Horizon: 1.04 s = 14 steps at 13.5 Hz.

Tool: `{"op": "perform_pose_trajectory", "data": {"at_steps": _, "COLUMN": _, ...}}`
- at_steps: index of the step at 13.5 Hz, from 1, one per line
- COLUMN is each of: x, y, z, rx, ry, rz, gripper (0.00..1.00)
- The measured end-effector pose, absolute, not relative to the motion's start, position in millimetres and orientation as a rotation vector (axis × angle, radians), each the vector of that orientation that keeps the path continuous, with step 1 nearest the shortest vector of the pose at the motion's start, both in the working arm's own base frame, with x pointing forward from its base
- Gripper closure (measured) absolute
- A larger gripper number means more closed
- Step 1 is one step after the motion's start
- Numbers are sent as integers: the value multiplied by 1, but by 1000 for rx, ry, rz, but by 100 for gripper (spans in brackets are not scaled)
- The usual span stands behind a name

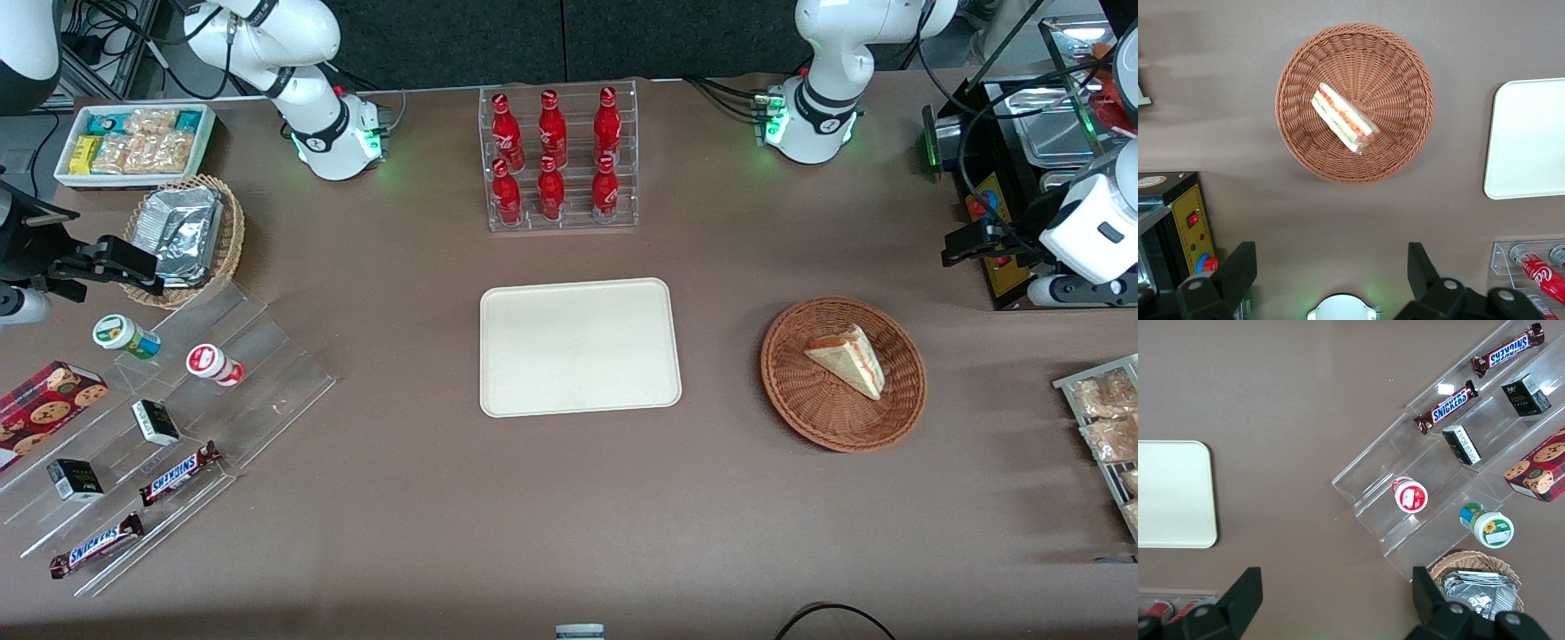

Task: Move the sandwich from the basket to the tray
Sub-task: 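Move the left gripper over the wrapped sandwich in the wicker basket and lower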

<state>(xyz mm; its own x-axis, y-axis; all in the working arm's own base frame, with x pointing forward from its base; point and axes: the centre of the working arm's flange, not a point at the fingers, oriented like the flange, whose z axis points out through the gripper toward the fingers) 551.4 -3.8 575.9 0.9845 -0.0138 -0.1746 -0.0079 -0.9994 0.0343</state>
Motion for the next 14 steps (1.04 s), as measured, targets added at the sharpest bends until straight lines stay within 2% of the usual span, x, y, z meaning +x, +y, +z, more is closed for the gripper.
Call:
{"op": "perform_pose_trajectory", "data": {"at_steps": 5, "x": 553, "y": 3, "z": 568, "rx": 3105, "ry": -28, "rz": -298, "gripper": 0}}
{"op": "perform_pose_trajectory", "data": {"at_steps": 8, "x": 559, "y": 6, "z": 516, "rx": 3114, "ry": 77, "rz": -388, "gripper": 0}}
{"op": "perform_pose_trajectory", "data": {"at_steps": 14, "x": 562, "y": -26, "z": 417, "rx": 3078, "ry": 791, "rz": -327, "gripper": 0}}
